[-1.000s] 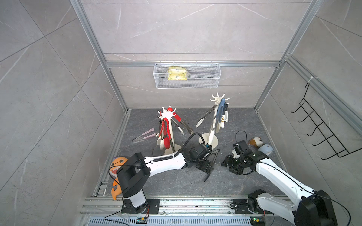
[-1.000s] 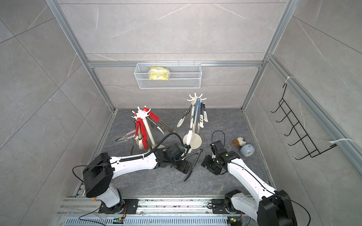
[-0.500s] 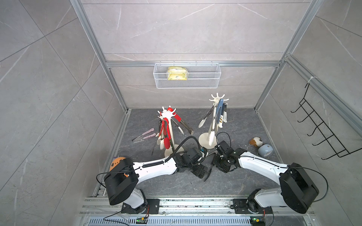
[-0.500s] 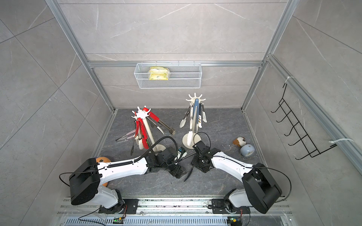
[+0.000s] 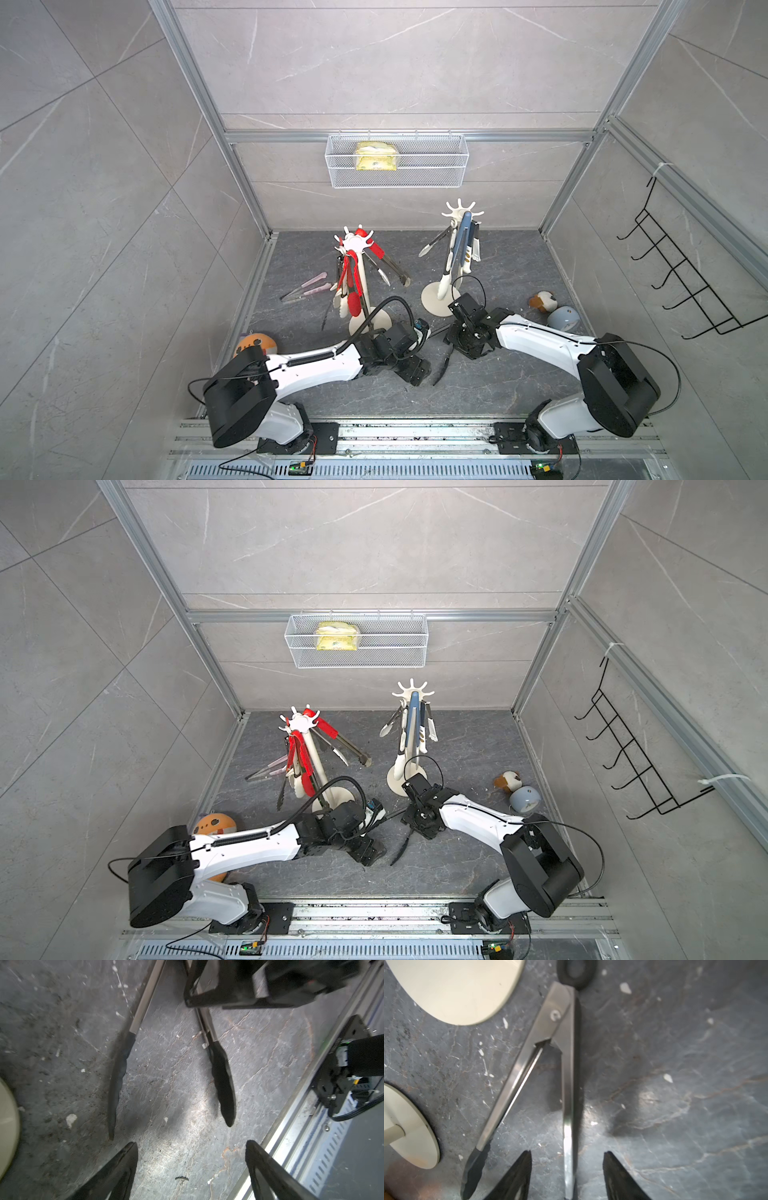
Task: Hang food tongs on kitchen utensil racks
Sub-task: Pick up the food tongs from the center of the board.
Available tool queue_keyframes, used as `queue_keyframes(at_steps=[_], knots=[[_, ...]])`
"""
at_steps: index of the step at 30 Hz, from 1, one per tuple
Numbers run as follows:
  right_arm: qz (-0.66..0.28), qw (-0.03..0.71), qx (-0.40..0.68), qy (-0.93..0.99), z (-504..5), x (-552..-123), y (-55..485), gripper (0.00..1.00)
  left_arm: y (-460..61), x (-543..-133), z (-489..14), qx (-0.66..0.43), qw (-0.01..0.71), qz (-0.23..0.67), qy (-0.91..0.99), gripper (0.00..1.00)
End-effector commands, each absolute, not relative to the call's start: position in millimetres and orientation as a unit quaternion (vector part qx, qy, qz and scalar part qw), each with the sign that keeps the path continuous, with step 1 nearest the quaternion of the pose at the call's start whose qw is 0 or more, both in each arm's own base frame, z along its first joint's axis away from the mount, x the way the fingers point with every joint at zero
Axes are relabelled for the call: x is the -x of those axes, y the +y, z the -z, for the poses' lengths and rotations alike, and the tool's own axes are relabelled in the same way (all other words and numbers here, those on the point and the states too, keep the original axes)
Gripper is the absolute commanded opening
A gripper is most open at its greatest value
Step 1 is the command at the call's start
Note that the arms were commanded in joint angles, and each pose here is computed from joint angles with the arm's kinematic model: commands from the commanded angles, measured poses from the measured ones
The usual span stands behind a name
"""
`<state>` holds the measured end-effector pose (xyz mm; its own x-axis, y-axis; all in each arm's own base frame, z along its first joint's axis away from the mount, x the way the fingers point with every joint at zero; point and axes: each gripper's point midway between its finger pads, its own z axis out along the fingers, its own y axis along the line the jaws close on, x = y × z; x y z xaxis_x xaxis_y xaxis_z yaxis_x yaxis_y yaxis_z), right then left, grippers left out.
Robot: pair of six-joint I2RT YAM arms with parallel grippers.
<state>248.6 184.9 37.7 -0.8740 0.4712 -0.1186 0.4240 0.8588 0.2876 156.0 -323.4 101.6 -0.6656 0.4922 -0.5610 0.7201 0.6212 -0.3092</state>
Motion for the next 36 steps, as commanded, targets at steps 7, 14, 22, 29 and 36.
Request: queue_keyframes(at_steps=[7,14,22,29,36], knots=[[-0.064,0.086,-0.231,0.967,-25,-241,177,0.43,-308,-155,-156,-0.345,0.285,0.28,0.849,0.84],[-0.033,0.088,-0.221,0.971,-18,-238,168,0.27,-303,-148,-188,-0.349,0.313,0.296,0.832,0.84],[0.02,0.113,-0.201,0.973,-30,-232,141,0.12,-289,-149,-219,-0.342,0.352,0.294,0.821,0.85],[0.063,0.143,-0.189,0.969,-44,-232,117,0.05,-287,-152,-234,-0.341,0.371,0.291,0.813,0.85],[0.079,0.163,-0.21,0.961,-64,-240,82,0.01,-288,-156,-251,-0.342,0.389,0.291,0.804,0.86]])
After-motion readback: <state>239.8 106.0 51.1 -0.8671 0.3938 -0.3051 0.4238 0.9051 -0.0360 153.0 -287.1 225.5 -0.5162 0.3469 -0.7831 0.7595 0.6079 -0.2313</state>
